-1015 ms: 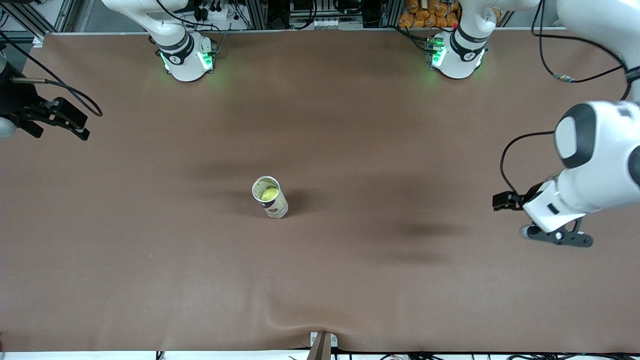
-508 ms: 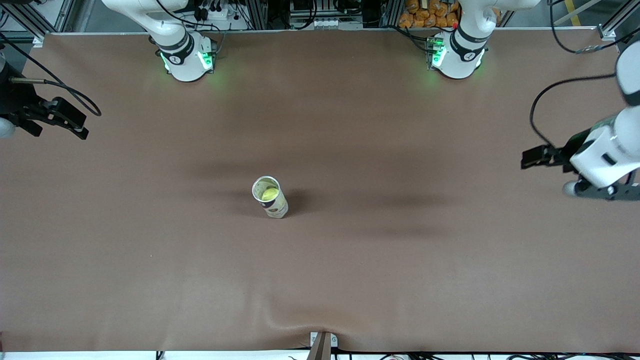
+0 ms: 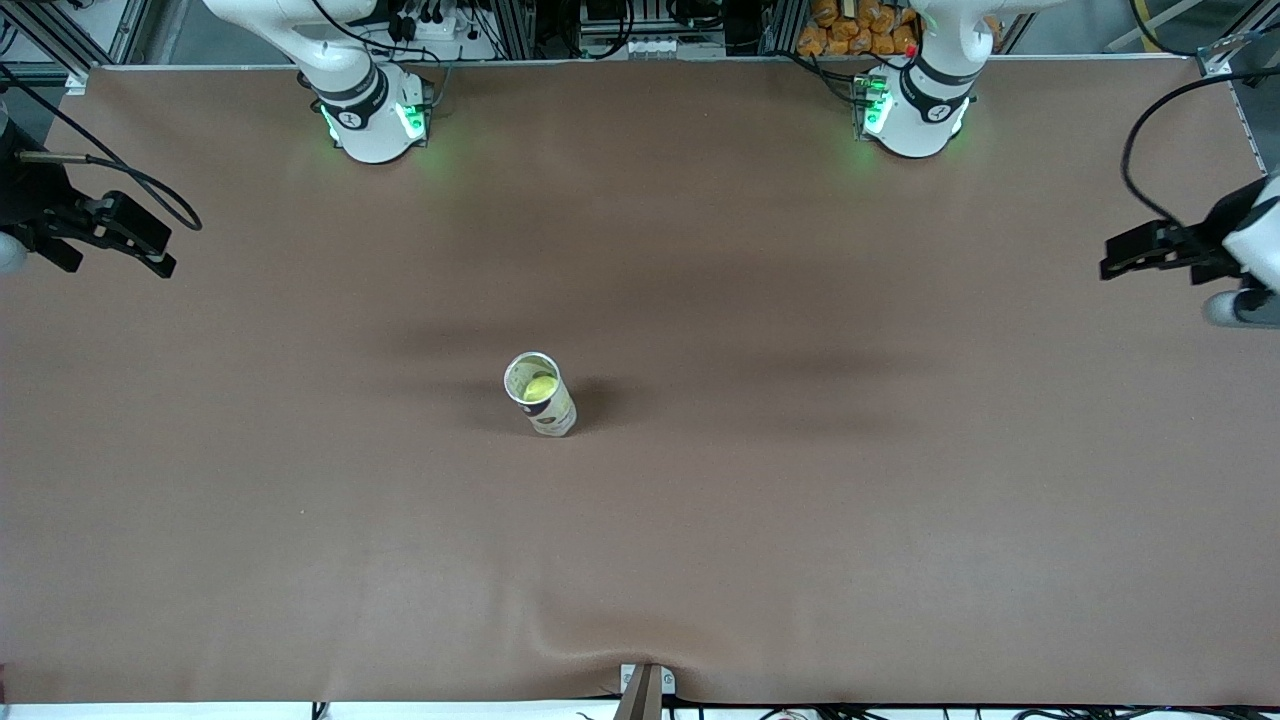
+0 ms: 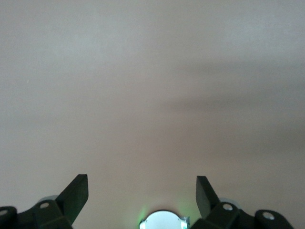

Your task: Insert tennis ball vertically with right arm

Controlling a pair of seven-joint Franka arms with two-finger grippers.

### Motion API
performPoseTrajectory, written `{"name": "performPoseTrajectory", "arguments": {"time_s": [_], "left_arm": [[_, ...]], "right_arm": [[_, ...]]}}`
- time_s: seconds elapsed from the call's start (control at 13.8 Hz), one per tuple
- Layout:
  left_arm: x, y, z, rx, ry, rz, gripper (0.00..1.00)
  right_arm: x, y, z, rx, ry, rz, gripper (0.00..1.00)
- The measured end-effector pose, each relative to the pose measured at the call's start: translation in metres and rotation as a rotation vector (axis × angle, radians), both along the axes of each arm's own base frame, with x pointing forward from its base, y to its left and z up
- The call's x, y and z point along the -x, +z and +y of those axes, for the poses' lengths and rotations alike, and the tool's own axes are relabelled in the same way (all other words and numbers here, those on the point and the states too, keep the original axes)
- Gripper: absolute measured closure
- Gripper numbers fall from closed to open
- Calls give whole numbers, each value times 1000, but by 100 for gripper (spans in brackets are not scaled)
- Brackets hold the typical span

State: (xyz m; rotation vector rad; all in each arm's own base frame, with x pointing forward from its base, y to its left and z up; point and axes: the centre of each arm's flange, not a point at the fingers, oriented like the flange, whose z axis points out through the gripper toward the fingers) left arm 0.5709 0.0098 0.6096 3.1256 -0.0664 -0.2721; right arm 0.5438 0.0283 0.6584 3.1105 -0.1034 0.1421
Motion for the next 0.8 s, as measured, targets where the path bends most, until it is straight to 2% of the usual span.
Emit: {"name": "performPoseTrajectory", "arguments": {"time_s": [0.36,0.58,0.8], "left_arm": [[11,16,-4,-7,19,-15,0],[12,19,-10,-16,89,-18,0],[14,21,-17,-3,95,-20,0]], "right_arm": [[0,0,1,0,1,-1,0],[0,0,-1,0,-1,-1,0],[0,0,-1,0,-2,-1,0]]}}
